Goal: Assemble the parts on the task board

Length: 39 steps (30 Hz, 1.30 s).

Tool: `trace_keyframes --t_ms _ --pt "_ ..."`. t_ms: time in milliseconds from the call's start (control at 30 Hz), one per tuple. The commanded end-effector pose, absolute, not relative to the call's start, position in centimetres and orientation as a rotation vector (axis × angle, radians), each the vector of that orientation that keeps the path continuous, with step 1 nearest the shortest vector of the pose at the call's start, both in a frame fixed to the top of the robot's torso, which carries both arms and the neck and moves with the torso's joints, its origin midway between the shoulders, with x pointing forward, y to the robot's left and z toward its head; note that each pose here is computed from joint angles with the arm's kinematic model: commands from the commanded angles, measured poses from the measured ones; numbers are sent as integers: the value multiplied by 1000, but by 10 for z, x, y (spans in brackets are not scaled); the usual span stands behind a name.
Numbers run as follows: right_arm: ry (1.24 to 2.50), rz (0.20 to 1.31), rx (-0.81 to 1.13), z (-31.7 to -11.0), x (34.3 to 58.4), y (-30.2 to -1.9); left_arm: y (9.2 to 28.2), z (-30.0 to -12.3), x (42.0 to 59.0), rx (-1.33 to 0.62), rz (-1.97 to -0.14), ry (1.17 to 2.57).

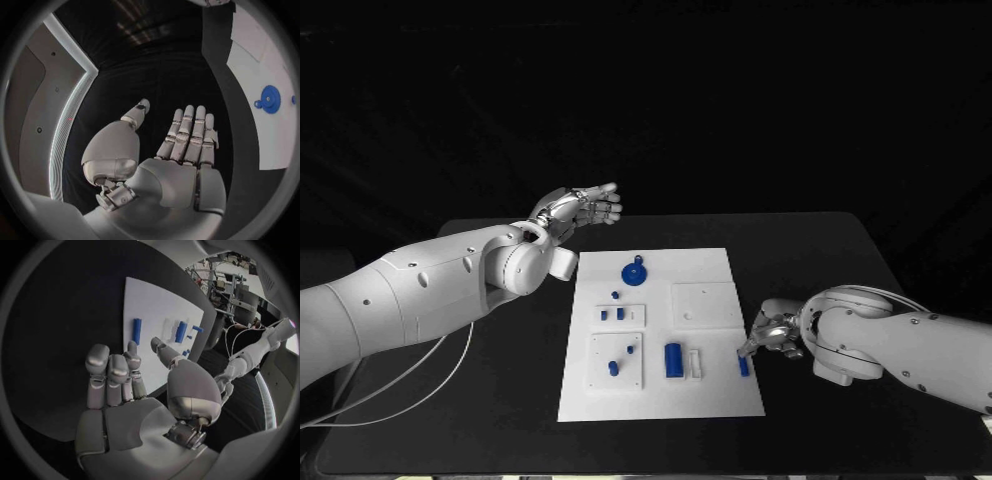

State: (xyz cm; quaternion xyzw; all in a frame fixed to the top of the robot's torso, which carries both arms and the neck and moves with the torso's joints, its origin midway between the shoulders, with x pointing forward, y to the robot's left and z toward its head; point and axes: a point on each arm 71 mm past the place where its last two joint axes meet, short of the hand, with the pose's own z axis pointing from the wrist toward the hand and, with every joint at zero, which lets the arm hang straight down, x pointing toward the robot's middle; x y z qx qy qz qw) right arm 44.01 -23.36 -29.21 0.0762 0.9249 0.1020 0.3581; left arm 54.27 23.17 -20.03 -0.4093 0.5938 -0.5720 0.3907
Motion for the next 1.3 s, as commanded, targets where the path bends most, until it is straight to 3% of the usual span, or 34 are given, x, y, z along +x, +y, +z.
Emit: trace_keyframes --t_ms 33,667,933,1300 --pt "2379 201 140 -296 439 -235 229 -199 542 -1033 -1477 1508" --pt "2365 173 61 -317 434 -216 230 -198 541 -1033 -1479 1510" --pt "2253 99 -172 -324 432 -199 230 -198 541 -1033 -1479 1510" --pt "2249 84 -282 -328 426 -183 229 -198 541 -1033 -1479 1511"
